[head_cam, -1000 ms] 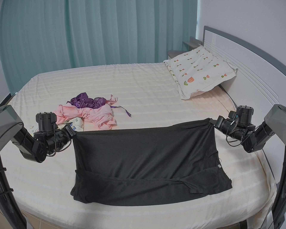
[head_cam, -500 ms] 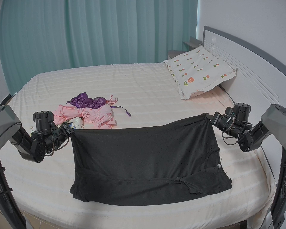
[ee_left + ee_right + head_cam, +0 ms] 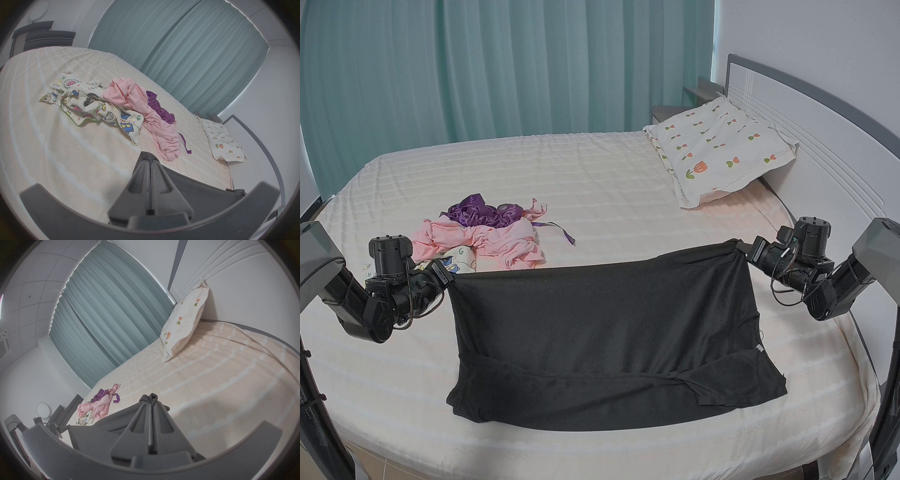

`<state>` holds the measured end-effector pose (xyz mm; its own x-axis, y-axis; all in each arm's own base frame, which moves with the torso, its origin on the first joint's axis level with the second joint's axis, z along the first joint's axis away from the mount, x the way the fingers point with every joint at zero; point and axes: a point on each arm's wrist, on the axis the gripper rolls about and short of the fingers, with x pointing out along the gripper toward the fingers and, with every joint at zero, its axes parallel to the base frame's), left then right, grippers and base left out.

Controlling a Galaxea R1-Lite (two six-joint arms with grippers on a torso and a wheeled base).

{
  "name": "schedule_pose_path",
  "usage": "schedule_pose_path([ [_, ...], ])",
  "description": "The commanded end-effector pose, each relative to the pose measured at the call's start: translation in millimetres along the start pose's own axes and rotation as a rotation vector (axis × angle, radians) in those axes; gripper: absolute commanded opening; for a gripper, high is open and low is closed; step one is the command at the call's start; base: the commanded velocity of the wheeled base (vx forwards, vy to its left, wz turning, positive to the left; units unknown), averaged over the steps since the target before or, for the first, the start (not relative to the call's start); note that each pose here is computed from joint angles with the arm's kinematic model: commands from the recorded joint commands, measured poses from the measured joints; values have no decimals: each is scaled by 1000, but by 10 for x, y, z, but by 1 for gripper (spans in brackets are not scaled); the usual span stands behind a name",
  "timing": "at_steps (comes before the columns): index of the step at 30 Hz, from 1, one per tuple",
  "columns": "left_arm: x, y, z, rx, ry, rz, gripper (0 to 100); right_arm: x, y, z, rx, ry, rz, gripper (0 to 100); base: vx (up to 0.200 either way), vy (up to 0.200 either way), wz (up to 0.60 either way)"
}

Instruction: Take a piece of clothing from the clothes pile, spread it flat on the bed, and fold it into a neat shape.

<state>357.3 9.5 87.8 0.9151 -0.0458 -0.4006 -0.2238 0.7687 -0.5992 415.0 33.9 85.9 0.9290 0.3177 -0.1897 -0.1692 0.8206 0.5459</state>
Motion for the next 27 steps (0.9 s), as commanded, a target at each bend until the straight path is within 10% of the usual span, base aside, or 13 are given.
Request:
schedule_pose_path([
  [1,-42,32,-42,5,21,7,0,-164,22,25,5,10,-7,0,0,0,0],
  [27,-392,324,-521,36,220,86,0,-833,-337,-769,-4,259,-163,0,0,0,0],
])
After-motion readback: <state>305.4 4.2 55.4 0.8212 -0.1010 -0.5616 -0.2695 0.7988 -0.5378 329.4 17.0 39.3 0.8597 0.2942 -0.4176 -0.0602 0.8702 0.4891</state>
